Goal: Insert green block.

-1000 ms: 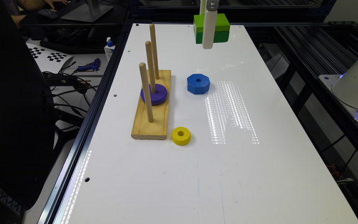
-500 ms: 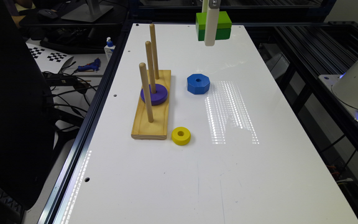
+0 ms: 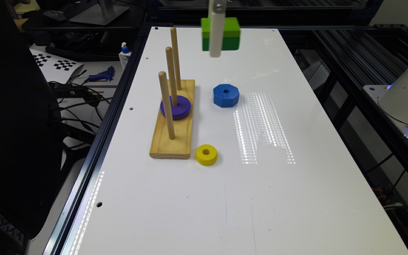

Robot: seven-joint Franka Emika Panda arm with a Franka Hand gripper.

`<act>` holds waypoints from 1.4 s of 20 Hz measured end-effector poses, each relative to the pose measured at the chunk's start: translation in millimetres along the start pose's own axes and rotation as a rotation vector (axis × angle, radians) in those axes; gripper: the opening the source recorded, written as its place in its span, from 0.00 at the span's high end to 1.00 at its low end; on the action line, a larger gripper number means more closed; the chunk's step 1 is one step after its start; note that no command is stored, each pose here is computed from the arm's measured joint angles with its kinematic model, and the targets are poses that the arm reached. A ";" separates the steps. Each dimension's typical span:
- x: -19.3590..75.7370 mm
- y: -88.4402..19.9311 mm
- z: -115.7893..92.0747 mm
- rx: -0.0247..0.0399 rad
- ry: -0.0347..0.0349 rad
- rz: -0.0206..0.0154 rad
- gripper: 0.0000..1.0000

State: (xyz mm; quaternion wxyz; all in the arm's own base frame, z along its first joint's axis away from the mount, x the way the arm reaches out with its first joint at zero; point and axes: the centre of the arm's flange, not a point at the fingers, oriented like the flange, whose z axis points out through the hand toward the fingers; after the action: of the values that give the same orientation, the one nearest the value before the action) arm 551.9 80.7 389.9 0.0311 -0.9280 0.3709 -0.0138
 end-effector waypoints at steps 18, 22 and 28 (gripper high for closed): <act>26.2 -50.2 6.1 0.0306 0.0005 -0.0053 1.00; 29.7 -54.0 5.8 0.0254 -0.0048 -0.0057 1.00; 29.0 -54.1 7.0 0.0227 -0.0072 -0.0062 1.00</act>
State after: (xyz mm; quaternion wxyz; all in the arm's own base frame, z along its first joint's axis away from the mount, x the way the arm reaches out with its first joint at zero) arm 610.4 100.1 386.7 0.0430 -0.9288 0.3678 -0.0148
